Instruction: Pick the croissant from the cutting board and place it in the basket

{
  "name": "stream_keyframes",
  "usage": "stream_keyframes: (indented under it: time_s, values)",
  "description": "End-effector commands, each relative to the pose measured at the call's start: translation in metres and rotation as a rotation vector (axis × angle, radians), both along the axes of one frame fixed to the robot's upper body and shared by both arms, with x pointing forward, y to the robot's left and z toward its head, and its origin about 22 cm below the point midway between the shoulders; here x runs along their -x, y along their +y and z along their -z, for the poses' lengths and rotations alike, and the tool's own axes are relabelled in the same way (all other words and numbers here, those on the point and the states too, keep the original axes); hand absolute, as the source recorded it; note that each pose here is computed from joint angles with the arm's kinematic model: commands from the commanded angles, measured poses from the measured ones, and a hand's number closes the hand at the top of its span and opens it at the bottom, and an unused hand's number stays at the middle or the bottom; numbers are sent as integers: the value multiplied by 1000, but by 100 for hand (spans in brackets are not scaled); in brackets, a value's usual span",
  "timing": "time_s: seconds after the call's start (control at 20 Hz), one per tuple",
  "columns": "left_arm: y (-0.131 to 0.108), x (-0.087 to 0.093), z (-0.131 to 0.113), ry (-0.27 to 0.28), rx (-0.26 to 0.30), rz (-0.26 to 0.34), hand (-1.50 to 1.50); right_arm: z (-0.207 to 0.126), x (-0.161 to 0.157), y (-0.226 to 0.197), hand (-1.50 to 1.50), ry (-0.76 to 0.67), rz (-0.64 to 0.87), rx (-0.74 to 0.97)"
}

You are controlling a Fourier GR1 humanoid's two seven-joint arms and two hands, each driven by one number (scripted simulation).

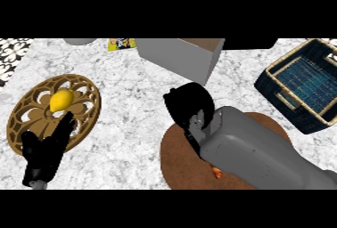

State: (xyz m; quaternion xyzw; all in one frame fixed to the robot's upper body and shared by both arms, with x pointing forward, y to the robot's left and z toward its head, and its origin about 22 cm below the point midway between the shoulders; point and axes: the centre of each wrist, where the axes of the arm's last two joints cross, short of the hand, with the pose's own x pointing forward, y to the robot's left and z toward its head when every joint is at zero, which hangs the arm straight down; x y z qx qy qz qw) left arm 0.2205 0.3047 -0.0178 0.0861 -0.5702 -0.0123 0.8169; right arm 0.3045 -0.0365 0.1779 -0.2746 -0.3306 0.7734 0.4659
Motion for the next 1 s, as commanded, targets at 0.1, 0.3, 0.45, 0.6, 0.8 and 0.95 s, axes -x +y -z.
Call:
stream_keyframes:
  time_s: [0.1,0.3,0.45,0.6,0.8,0.95]
  values:
    - [-12,30,39,199,22,-11,0,15,12,-23,-150,-20,89,39]
    - [3,41,43,209,36,-14,0,31,25,-35,-150,-35,80,65]
    - [-10,27,37,206,21,-2,0,33,20,-40,-150,-44,93,63]
    - [-18,23,39,194,8,-3,0,42,30,-35,-150,-58,95,57]
    - [-17,25,34,206,29,10,0,53,25,-35,-150,-42,118,35]
    - [0,27,40,194,27,2,0,53,36,-35,-150,-63,88,29]
